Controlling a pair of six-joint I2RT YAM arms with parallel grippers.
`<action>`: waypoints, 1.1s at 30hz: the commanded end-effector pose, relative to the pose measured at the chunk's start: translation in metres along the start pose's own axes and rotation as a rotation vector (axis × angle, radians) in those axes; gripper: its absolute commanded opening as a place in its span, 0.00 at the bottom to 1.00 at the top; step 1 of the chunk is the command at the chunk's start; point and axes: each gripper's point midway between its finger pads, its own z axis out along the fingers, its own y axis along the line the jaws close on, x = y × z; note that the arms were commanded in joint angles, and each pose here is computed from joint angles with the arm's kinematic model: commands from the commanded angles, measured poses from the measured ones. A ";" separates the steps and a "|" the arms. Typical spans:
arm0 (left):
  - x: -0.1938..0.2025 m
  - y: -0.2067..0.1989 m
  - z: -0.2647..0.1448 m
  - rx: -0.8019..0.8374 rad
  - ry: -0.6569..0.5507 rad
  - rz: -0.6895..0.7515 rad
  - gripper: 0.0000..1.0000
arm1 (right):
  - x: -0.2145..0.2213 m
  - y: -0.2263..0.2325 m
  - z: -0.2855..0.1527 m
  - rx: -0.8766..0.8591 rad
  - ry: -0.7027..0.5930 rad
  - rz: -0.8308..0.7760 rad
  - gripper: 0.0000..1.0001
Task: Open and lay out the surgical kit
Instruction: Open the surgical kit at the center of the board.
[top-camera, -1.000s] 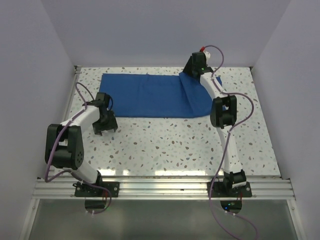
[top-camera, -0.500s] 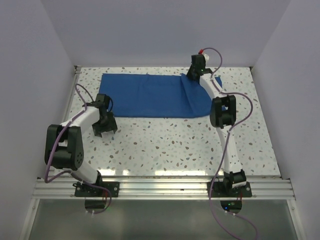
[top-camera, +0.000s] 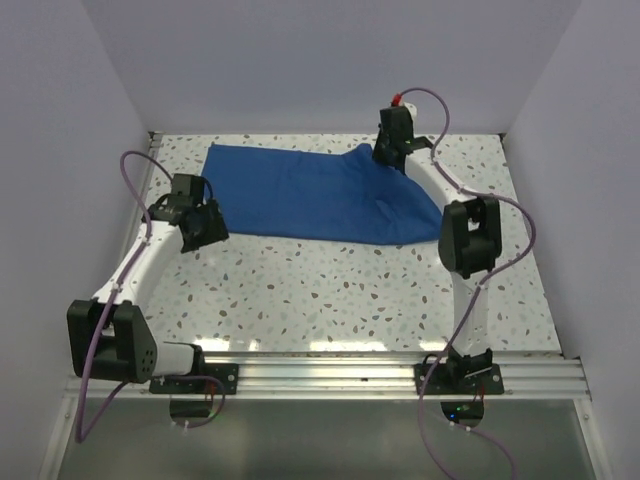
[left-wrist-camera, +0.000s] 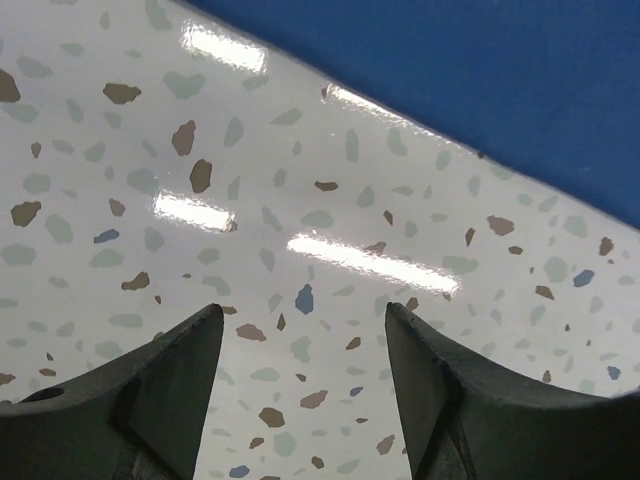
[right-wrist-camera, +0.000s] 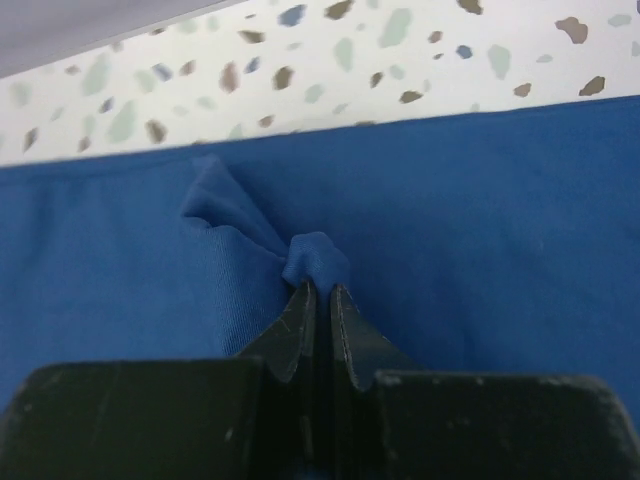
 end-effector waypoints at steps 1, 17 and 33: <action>-0.018 -0.014 -0.021 0.082 -0.067 0.012 0.70 | -0.037 0.049 -0.103 -0.134 -0.130 -0.088 0.00; 0.024 0.010 -0.097 0.148 -0.217 -0.314 0.69 | 0.256 -0.113 -0.392 -0.206 0.360 0.060 0.00; 0.076 0.031 -0.095 0.111 -0.147 -0.354 0.70 | 0.197 -0.147 -0.422 -0.091 0.190 0.096 0.98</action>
